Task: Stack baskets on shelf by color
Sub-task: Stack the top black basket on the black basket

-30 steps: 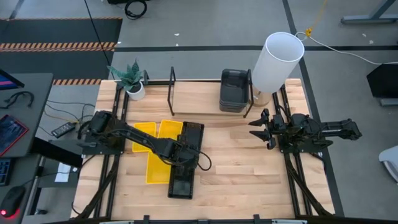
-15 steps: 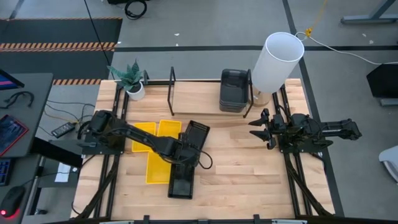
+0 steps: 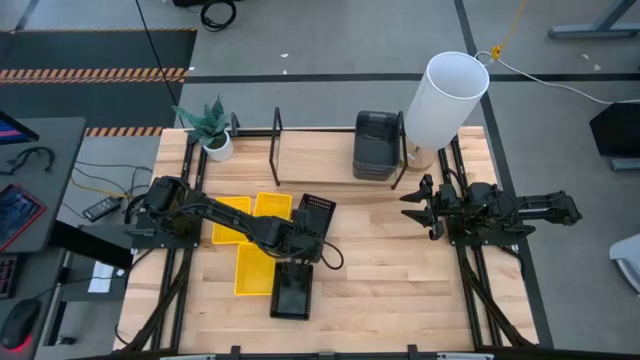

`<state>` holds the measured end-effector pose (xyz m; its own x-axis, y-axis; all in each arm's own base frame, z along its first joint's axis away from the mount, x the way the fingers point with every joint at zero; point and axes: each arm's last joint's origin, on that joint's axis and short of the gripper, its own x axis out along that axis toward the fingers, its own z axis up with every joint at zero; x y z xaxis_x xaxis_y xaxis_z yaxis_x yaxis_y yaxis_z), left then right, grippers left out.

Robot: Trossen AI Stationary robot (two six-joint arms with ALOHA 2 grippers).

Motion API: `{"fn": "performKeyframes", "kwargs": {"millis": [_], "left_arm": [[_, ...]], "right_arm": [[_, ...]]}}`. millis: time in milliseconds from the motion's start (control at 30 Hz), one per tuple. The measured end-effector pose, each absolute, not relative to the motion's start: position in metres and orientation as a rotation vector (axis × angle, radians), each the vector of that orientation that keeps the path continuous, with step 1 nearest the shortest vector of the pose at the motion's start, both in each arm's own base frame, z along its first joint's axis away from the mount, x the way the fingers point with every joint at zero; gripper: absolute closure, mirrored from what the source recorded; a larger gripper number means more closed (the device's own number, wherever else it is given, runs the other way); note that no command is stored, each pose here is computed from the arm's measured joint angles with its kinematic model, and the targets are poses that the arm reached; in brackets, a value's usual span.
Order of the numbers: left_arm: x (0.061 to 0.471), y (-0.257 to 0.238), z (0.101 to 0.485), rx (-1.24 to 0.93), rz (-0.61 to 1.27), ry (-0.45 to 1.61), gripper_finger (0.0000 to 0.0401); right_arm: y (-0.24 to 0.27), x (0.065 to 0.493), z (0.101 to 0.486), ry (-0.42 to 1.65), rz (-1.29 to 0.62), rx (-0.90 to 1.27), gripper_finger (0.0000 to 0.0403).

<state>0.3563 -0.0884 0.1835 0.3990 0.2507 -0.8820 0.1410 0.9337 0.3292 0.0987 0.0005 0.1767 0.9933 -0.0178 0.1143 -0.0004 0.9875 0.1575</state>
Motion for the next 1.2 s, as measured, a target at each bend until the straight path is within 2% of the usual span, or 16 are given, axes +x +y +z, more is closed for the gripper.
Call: {"fn": "performKeyframes", "kwargs": {"millis": [433, 567, 733, 867, 1000, 1200], "left_arm": [[0.351, -0.087, 0.170, 0.366, 0.092, 1.170, 0.0289], [0.351, -0.087, 0.170, 0.365, 0.092, 1.170, 0.0317], [0.351, -0.088, 0.170, 0.350, 0.085, 1.171, 0.0382], [0.352, -0.088, 0.172, 0.315, 0.104, 1.164, 0.0385], [0.358, -0.095, 0.187, 0.316, 0.101, 1.121, 0.0387], [0.363, -0.108, 0.231, 0.344, 0.125, 1.073, 0.0387]], "right_arm": [[0.001, 0.099, 0.177, -0.115, -0.009, 0.158, 0.0206], [0.001, 0.099, 0.177, -0.116, -0.009, 0.158, 0.0206], [0.001, 0.099, 0.177, -0.115, -0.009, 0.158, 0.0206], [0.001, 0.099, 0.177, -0.116, -0.009, 0.158, 0.0206], [0.001, 0.099, 0.177, -0.116, -0.009, 0.158, 0.0206], [0.001, 0.099, 0.177, -0.115, -0.009, 0.158, 0.0206]]}}
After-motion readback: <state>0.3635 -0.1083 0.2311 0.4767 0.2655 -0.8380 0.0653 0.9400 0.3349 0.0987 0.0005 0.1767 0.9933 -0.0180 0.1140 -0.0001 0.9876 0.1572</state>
